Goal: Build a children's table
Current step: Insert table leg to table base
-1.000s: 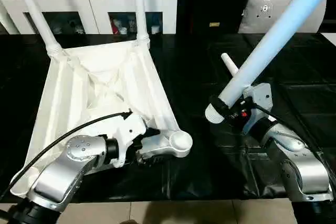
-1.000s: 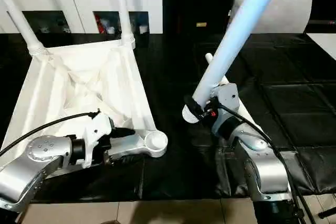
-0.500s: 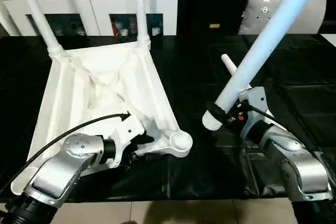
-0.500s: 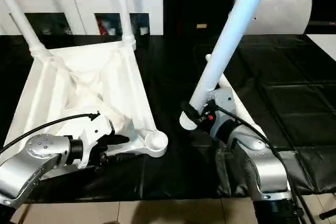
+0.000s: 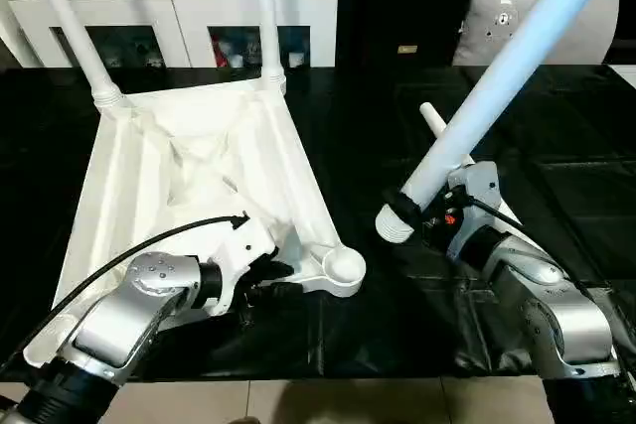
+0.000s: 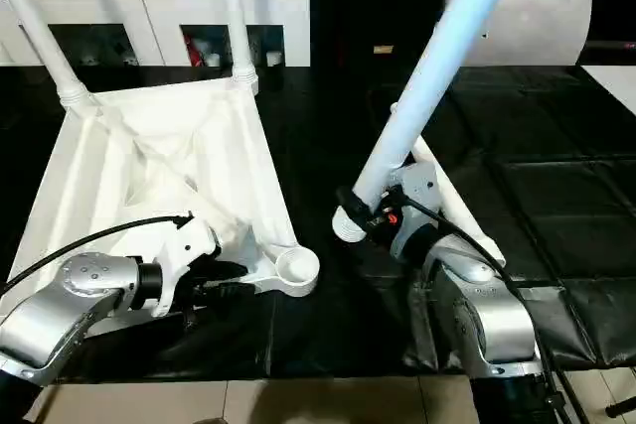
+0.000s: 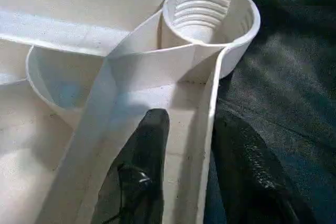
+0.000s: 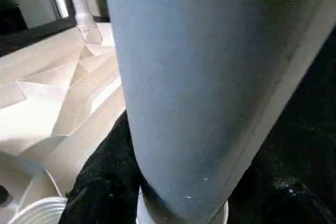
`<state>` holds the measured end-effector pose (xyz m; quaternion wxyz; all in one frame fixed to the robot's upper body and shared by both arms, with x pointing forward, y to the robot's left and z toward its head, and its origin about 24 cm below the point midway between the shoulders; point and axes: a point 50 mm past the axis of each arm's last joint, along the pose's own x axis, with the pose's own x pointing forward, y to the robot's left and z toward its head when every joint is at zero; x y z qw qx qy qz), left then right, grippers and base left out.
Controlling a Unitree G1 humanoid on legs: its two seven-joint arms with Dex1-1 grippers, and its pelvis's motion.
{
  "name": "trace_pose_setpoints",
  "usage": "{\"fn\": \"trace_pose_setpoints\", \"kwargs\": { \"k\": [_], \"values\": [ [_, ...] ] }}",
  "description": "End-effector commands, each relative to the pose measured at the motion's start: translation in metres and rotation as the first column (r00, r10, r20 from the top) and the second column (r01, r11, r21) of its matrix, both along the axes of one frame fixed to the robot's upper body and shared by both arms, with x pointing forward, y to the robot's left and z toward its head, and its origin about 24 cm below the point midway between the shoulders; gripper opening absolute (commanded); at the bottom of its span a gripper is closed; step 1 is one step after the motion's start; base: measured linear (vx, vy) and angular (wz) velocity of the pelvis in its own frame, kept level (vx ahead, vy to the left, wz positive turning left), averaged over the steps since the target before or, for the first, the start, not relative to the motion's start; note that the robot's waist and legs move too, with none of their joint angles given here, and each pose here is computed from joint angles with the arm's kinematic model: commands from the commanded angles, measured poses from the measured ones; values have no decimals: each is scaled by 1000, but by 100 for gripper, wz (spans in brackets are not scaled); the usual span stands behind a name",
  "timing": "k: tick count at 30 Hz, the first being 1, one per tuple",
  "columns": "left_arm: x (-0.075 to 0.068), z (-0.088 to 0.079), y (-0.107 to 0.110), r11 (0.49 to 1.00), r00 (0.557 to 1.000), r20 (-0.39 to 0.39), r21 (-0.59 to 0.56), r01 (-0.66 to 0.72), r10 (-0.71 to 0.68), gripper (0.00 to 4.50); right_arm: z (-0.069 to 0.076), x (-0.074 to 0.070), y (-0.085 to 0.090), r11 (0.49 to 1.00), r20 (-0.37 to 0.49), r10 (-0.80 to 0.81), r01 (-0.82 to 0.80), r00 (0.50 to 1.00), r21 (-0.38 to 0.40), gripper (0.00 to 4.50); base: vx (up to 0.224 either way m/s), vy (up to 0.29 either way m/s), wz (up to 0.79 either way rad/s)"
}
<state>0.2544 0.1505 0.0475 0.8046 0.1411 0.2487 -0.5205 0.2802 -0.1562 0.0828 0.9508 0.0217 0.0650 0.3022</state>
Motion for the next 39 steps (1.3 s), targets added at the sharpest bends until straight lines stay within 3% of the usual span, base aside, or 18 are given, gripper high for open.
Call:
{"fn": "trace_pose_setpoints", "kwargs": {
  "k": [1,4,6,8,10,13,19,24,31,34,39],
  "values": [
    [3,0,2,999,1000,19,35,6,-7,112,10,1,0,1000,51,7,-7,999,4,186,0,0,0],
    [6,-1,3,999,1000,17,43,0,-1,111,10,1,-1,1000,51,8,-8,999,-1,186,0,0,0],
    [8,-2,2,999,1000,18,45,-1,0,73,10,2,-1,1000,47,9,-9,999,0,186,0,0,0],
    [12,-2,1,999,1000,20,47,2,-3,75,9,2,-2,1000,38,1,0,999,-9,186,0,0,0],
    [18,-4,-1,999,1000,27,49,3,-4,45,9,4,-4,1000,34,-9,10,999,-13,186,0,0,0],
    [27,-4,-4,999,999,48,36,-2,0,32,10,4,-4,1000,17,-1,1,1000,25,186,0,0,0],
    [52,-1,-15,999,995,83,-15,-48,49,0,13,6,-3,1000,59,3,-5,998,26,186,0,0,0],
    [60,-1,-18,997,995,77,-44,-60,64,0,13,6,-4,1000,66,-5,5,998,7,186,0,0,0],
    [61,-9,-23,998,993,105,-25,58,-55,0,15,7,-1,999,81,47,-48,996,3,186,0,0,0],
    [78,-2,-28,996,991,131,-85,-17,28,0,17,11,1,996,86,86,-85,993,-16,186,0,0,0],
    [79,-5,-31,998,990,137,-51,44,-36,0,18,13,4,992,84,122,-120,989,-27,186,0,0,0]
  ]
}}
